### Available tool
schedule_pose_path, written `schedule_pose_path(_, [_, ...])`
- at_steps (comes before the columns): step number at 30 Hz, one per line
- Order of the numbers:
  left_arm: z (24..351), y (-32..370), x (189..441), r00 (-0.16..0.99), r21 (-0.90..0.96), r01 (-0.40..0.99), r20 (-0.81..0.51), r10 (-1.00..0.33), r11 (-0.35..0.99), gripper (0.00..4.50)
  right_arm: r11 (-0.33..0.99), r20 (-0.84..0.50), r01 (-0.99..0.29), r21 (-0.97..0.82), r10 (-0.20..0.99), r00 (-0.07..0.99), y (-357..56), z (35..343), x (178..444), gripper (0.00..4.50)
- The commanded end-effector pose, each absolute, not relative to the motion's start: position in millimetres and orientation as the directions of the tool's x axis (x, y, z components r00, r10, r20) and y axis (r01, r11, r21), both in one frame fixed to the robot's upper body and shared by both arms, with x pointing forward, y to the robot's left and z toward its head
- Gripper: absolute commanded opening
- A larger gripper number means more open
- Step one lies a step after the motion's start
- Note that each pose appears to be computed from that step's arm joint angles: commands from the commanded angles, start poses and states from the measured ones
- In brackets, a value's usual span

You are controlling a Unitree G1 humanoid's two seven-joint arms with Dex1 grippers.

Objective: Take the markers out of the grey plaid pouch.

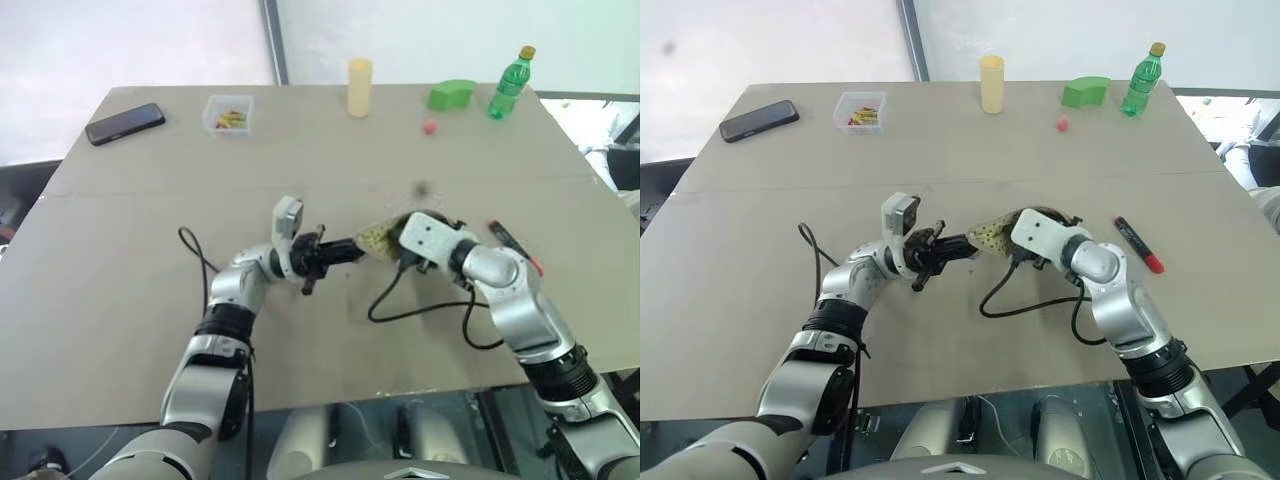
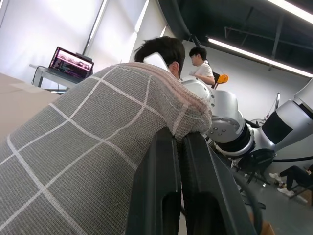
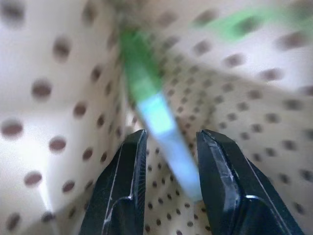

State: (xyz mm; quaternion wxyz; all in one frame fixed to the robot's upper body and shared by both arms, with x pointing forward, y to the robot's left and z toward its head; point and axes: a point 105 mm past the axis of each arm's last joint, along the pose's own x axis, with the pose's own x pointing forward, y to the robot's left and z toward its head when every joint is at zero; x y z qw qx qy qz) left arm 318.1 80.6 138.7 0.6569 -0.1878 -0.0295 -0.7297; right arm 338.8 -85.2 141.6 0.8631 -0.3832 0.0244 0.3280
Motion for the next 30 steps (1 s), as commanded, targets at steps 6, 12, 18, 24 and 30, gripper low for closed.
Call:
schedule_pose_path(6, [151.0,78.4,318.2,-0.085,-0.155,0.977,0.338,-0.937,-0.145,0.00,0.516,-0.195,-0.631,-0.580,0.664,0.722,-58.1,153.8,333.3,0.83])
schedule_pose_path(12, [155.0,79.5,316.5,-0.079,-0.147,0.979,0.356,-0.931,-0.139,0.00,0.501,-0.233,-0.647,-0.575,0.657,0.717,-62.5,136.7,339.8,0.03])
schedule_pose_path(18, [149.8,82.2,307.5,-0.106,-0.157,0.973,0.334,-0.937,-0.166,0.00,0.606,-0.182,-0.694,-0.388,0.688,0.702,-69.4,138.4,350.4,0.03])
schedule_pose_path(24, [142.3,85.0,300.8,-0.123,-0.170,0.970,0.290,-0.949,-0.177,0.00,0.626,-0.127,-0.754,-0.198,0.747,0.653,-70.0,151.3,349.3,0.03])
schedule_pose_path(30, [141.2,86.1,299.4,-0.124,-0.171,0.969,0.291,-0.949,-0.179,0.00,0.645,-0.177,-0.758,-0.096,0.738,0.651,-66.6,134.2,351.1,0.03])
